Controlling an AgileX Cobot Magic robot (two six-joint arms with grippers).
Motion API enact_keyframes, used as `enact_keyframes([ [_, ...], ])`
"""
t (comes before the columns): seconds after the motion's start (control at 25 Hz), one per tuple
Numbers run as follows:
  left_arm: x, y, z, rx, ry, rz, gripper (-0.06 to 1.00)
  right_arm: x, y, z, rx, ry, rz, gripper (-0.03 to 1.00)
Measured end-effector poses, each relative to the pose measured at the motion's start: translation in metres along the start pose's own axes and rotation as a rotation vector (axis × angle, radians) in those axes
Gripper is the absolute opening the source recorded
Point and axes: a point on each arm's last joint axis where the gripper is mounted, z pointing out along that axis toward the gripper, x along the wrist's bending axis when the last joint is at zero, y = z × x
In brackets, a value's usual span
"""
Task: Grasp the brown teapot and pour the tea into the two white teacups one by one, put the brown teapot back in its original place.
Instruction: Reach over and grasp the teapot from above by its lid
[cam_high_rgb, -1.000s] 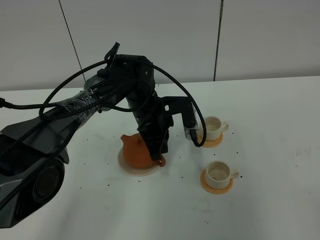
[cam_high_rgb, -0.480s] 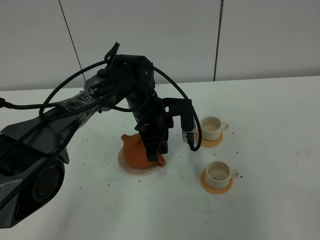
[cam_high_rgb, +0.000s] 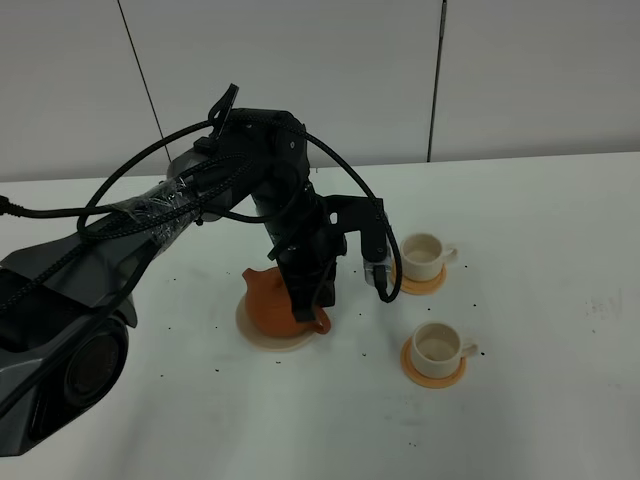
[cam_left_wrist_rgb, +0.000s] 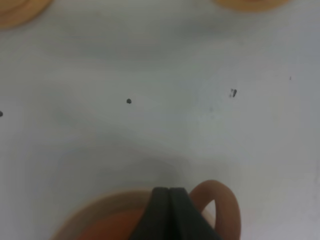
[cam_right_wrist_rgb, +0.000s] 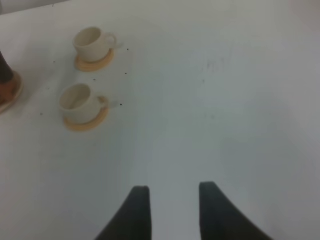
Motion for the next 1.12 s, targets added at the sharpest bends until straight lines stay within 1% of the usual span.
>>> enact_keyframes([
  [0.2, -0.0024, 0.0044, -0.0100, -0.047, 0.001, -0.028, 0.02, 0.0000, 0.0000, 0.0000, 0.000, 0.000, 0.000, 0.24],
  [0.36, -0.0033, 0.0061, -0.0101, -0.046, 0.001, -0.045, 0.02, 0.0000, 0.0000, 0.0000, 0.000, 0.000, -0.001, 0.24],
  [1.0, -0.0036, 0.0066, -0.0101, -0.046, 0.000, -0.040, 0.02, 0.0000, 0.0000, 0.0000, 0.000, 0.000, 0.001, 0.24],
  [1.12, -0.0036, 0.0066, -0.0101, -0.046, 0.001, -0.016, 0.02, 0.0000, 0.0000, 0.0000, 0.000, 0.000, 0.001, 0.24],
])
